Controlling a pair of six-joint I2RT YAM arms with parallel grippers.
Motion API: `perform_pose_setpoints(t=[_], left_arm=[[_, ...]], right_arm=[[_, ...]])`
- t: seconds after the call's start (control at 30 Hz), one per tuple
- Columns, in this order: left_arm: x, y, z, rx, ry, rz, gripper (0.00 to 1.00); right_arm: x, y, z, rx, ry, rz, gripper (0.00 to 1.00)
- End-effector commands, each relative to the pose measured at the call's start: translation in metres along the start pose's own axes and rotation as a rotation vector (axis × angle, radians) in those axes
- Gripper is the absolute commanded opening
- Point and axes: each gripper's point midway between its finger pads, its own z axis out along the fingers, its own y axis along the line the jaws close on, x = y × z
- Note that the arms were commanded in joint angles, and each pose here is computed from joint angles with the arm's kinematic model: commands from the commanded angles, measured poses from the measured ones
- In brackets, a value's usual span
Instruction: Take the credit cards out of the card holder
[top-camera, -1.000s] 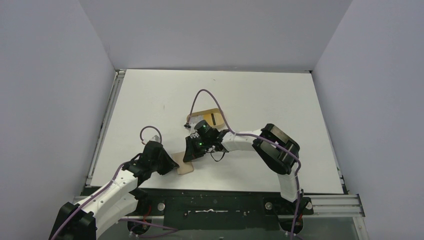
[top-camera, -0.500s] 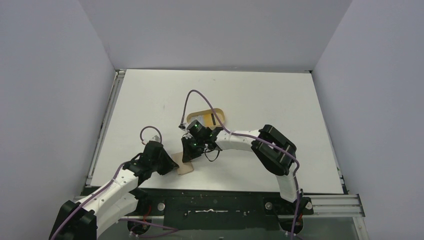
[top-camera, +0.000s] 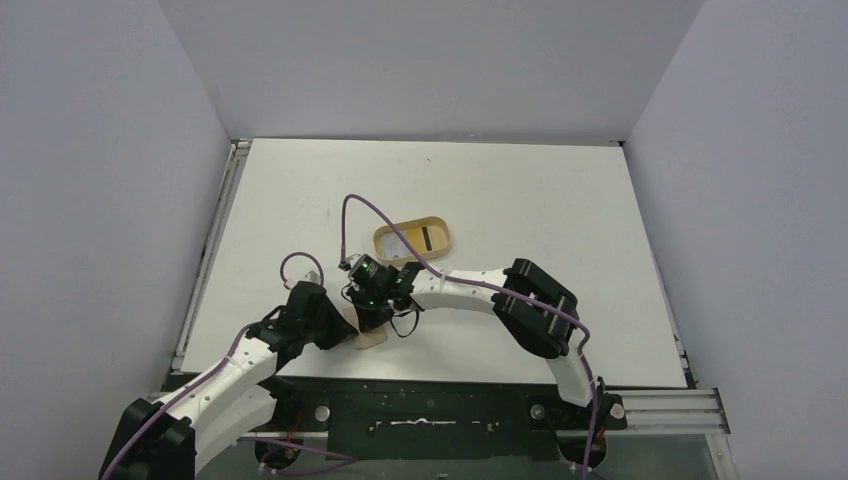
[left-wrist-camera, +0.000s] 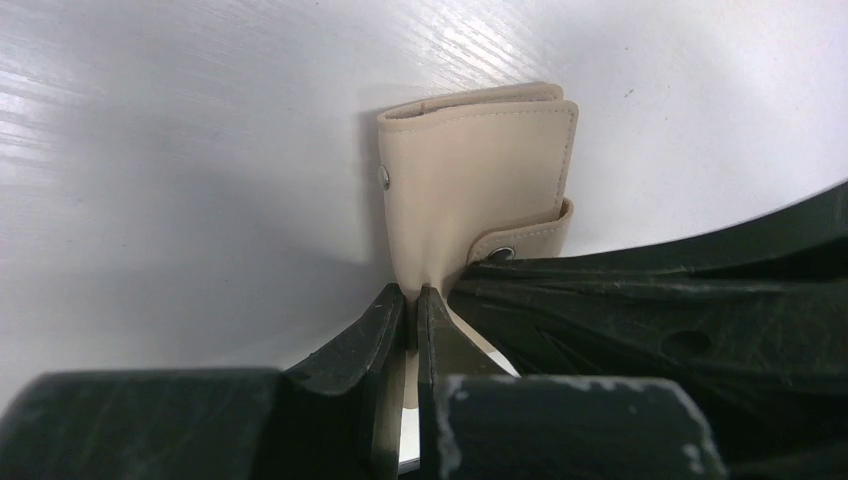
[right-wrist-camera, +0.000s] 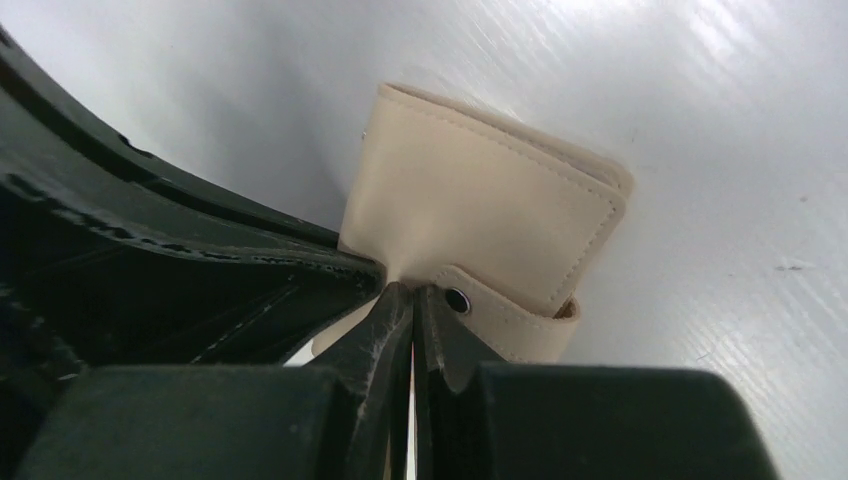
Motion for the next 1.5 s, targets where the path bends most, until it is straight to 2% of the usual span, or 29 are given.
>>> perform_pose_setpoints(t=[0.0, 0.3, 0.33, 0.4, 0.5, 0.53, 0.67, 0.8, 0.9, 1.0, 1.23, 1.37, 1.47], left_arm=[[-0.012, -0.027, 0.0, 0.111, -0.039, -0.002, 0.0], [-0.013, -0.028, -0.001, 0.116, -0.039, 0.002, 0.0], [-0.013, -0.028, -0.001, 0.116, -0.039, 0.004, 0.0], [-0.013, -0.028, -0.001, 0.115, -0.041, 0.006, 0.0], [-0.013, -0.027, 0.001, 0.114, -0.039, 0.011, 0.0], [-0.014, -0.028, 0.001, 0.117, -0.041, 0.012, 0.0], [-0.019, -0.035, 0.006, 0.13, -0.043, 0.045, 0.0], [-0.028, -0.048, 0.009, 0.151, -0.047, 0.098, 0.02], [-0.034, -0.06, 0.013, 0.165, -0.041, 0.134, 0.14], [-0.038, -0.075, 0.019, 0.193, -0.019, 0.175, 0.21], [-0.041, -0.109, 0.044, 0.244, 0.085, 0.222, 0.41], [-0.048, -0.122, 0.05, 0.228, 0.094, 0.227, 0.65], [-0.061, -0.128, 0.044, 0.201, 0.061, 0.253, 0.96]], right_arm=[[0.091, -0.063, 0.041, 0.256, 0.237, -0.034, 0.0], [0.073, -0.052, 0.032, 0.207, 0.186, -0.03, 0.0], [0.065, -0.049, 0.028, 0.186, 0.161, -0.025, 0.06], [0.043, -0.04, 0.013, 0.138, 0.098, -0.016, 0.31], [0.007, -0.036, -0.019, 0.101, -0.008, 0.004, 0.5], [-0.006, -0.036, -0.032, 0.091, -0.048, 0.01, 0.54], [-0.046, -0.043, -0.088, 0.065, -0.201, 0.041, 0.59], [-0.051, -0.068, -0.112, 0.104, -0.249, 0.069, 0.6], [-0.041, -0.082, -0.113, 0.121, -0.239, 0.095, 0.6], [-0.03, -0.09, -0.109, 0.124, -0.229, 0.112, 0.6], [-0.024, -0.103, -0.11, 0.123, -0.243, 0.132, 0.6], [-0.026, -0.112, -0.121, 0.133, -0.269, 0.139, 0.61], [-0.03, -0.12, -0.134, 0.138, -0.302, 0.149, 0.61]])
